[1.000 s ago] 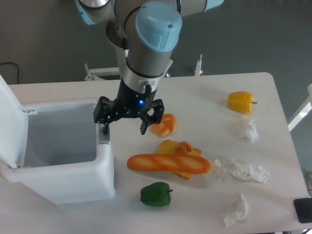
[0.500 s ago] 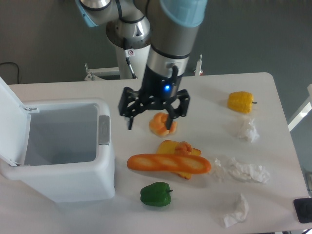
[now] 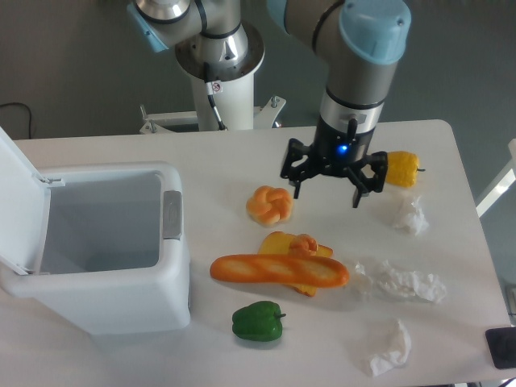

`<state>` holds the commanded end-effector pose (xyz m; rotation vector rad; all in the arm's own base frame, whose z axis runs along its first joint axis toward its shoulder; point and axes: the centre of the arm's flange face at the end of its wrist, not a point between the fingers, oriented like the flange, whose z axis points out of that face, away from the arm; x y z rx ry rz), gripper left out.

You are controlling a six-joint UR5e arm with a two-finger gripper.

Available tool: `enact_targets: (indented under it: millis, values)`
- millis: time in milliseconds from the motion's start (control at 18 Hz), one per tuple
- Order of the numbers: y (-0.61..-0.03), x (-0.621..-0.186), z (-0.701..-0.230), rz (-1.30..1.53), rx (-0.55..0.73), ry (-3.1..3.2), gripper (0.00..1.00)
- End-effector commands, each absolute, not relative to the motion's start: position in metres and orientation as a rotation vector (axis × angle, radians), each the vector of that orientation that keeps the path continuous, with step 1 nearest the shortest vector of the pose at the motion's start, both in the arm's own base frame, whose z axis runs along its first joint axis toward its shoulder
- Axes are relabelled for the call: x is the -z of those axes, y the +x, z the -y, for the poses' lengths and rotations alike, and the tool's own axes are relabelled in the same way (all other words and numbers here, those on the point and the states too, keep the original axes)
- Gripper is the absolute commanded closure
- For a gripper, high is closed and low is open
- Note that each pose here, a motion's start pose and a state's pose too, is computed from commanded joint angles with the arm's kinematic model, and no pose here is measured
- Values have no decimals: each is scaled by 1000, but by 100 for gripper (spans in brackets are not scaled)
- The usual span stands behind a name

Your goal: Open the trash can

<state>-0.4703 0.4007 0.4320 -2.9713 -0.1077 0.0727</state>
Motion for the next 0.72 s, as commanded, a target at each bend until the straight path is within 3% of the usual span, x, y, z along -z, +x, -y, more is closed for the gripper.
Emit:
enact_targets:
  millis: [278, 722]
  values:
    - [-483, -449, -388, -105, -149, -2989, 0]
    - [-529, -375, -398, -192, -117, -3179, 0]
